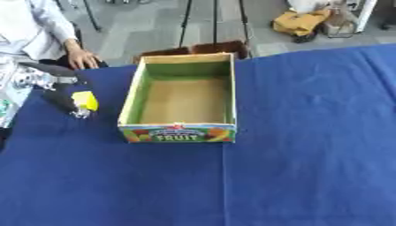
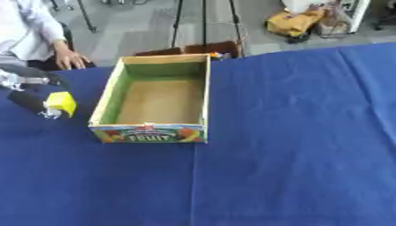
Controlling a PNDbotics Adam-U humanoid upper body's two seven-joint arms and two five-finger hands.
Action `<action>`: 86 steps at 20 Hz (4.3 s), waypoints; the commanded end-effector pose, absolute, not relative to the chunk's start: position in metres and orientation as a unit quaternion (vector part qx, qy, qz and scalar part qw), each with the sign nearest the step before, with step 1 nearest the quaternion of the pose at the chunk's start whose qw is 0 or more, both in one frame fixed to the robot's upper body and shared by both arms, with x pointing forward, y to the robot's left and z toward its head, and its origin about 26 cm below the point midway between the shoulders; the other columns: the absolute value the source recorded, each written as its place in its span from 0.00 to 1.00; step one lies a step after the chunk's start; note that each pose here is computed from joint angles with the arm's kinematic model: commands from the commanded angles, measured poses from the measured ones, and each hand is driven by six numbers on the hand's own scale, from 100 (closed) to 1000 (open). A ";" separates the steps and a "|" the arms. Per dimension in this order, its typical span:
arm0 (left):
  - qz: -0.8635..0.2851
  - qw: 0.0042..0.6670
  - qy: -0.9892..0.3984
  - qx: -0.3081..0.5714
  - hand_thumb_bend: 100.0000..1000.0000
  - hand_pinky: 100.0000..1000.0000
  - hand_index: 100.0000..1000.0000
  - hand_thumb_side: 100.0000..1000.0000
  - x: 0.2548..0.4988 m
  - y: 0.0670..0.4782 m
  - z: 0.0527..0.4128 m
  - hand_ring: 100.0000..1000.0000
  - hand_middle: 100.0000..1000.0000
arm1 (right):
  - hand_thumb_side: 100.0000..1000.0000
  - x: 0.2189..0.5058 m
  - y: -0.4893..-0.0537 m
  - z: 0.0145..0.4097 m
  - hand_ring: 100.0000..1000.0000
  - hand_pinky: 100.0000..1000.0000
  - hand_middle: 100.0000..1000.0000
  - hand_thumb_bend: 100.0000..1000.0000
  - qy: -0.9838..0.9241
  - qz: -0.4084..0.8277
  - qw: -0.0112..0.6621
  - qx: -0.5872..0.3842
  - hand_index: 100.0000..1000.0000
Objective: Pick up objects on the table and place them in the box.
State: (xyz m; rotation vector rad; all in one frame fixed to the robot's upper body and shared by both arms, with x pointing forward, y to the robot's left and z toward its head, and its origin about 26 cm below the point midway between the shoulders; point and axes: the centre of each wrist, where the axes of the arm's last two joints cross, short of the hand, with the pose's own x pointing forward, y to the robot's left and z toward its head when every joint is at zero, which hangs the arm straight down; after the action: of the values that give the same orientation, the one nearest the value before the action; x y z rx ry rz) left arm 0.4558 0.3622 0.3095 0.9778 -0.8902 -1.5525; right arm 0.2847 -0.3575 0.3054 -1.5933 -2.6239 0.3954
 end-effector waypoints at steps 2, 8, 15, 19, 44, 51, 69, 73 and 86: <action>-0.621 0.530 -0.372 0.441 0.26 0.86 1.00 0.53 0.446 0.381 0.336 1.00 1.00 | 0.71 0.281 -0.362 0.319 0.54 0.56 0.59 0.00 -0.843 0.129 0.005 -0.522 0.67; -0.608 0.538 -0.373 0.449 0.24 0.86 1.00 0.53 0.440 0.391 0.343 1.00 1.00 | 0.70 0.281 -0.364 0.319 0.54 0.56 0.58 0.00 -0.841 0.128 0.007 -0.526 0.67; -0.584 0.563 -0.374 0.450 0.20 0.88 1.00 0.52 0.438 0.405 0.346 1.00 1.00 | 0.68 0.281 -0.366 0.320 0.53 0.56 0.58 0.00 -0.840 0.127 0.009 -0.527 0.66; -0.575 0.573 -0.376 0.448 0.17 0.88 1.00 0.51 0.441 0.406 0.344 1.00 1.00 | 0.68 0.281 -0.366 0.321 0.53 0.56 0.57 0.00 -0.841 0.123 0.010 -0.527 0.65; -0.565 0.622 -0.337 0.424 0.00 0.86 1.00 0.43 0.452 0.413 0.321 1.00 1.00 | 0.65 0.280 -0.367 0.320 0.52 0.55 0.55 0.00 -0.845 0.100 0.021 -0.524 0.64; -0.565 0.626 -0.345 0.412 0.00 0.78 1.00 0.38 0.453 0.414 0.316 0.94 1.00 | 0.64 0.280 -0.367 0.320 0.52 0.55 0.55 0.00 -0.846 0.095 0.024 -0.523 0.63; -0.535 0.620 -0.352 0.454 0.60 0.81 1.00 0.80 0.447 0.416 0.338 0.99 1.00 | 0.63 0.280 -0.371 0.315 0.51 0.56 0.54 0.00 -0.845 0.093 0.039 -0.525 0.63; -0.517 0.639 -0.339 0.458 0.58 0.81 1.00 0.87 0.446 0.420 0.336 0.99 0.99 | 0.63 0.280 -0.372 0.313 0.51 0.56 0.54 0.00 -0.844 0.093 0.043 -0.526 0.63; -0.482 0.708 -0.318 0.407 0.53 0.76 1.00 0.88 0.452 0.429 0.313 0.95 0.90 | 0.63 0.280 -0.372 0.311 0.51 0.56 0.54 0.00 -0.845 0.090 0.046 -0.525 0.62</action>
State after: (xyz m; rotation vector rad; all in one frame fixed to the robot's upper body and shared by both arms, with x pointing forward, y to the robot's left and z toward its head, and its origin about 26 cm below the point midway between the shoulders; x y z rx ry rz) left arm 0.4597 0.4171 0.2971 0.8721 -0.7015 -1.1051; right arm 0.2835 -0.3700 0.3021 -1.5840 -2.5608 0.2750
